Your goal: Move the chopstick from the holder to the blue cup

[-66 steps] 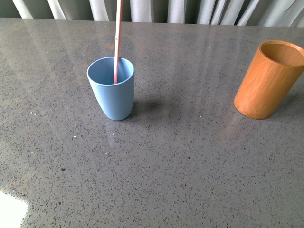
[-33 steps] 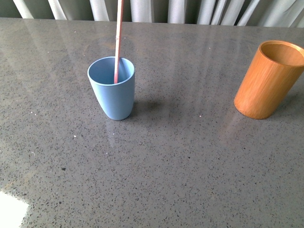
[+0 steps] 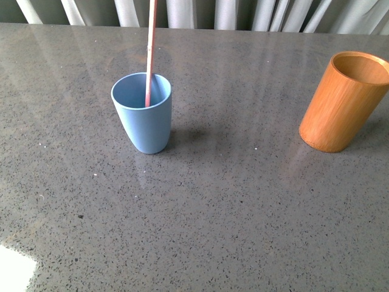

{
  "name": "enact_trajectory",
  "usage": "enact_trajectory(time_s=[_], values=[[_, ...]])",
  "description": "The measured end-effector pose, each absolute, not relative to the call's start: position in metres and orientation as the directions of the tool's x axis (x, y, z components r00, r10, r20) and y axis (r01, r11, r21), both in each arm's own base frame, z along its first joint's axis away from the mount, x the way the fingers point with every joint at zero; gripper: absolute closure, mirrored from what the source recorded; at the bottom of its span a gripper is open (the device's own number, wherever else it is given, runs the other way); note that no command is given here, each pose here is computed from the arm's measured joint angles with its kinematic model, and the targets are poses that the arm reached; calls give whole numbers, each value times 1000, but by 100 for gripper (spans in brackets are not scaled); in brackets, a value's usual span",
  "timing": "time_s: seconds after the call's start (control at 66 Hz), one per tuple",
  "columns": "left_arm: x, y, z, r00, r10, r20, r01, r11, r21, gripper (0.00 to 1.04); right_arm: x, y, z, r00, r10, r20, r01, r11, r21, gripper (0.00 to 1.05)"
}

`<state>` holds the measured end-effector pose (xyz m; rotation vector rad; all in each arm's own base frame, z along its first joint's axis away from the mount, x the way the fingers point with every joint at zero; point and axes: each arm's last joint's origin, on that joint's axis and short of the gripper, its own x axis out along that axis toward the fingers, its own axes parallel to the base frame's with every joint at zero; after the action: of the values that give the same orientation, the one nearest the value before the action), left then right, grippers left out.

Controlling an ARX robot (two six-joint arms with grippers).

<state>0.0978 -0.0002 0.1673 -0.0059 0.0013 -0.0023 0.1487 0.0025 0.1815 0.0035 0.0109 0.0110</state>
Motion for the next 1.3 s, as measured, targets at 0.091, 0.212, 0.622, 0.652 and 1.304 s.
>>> enact_trajectory(time_s=[0.091,0.212,0.622,0.652,1.304], values=[[98,0,167,1000,-3,-1,3,1000,-6,9,142,1,178,1000,2,-10,-2,1000,3,103],[98,0,167,1000,-2,-1,2,1000,-6,9,136,0,176,1000,3,-9,-3,1000,3,103],[98,0,167,1000,-3,-1,3,1000,-5,9,123,0,174,1000,2,22,-2,1000,3,103],[98,0,167,1000,-3,-1,3,1000,-5,9,122,0,174,1000,2,22,-2,1000,3,103],[98,0,167,1000,-3,-1,3,1000,-5,9,108,0,173,1000,2,22,-2,1000,3,103]])
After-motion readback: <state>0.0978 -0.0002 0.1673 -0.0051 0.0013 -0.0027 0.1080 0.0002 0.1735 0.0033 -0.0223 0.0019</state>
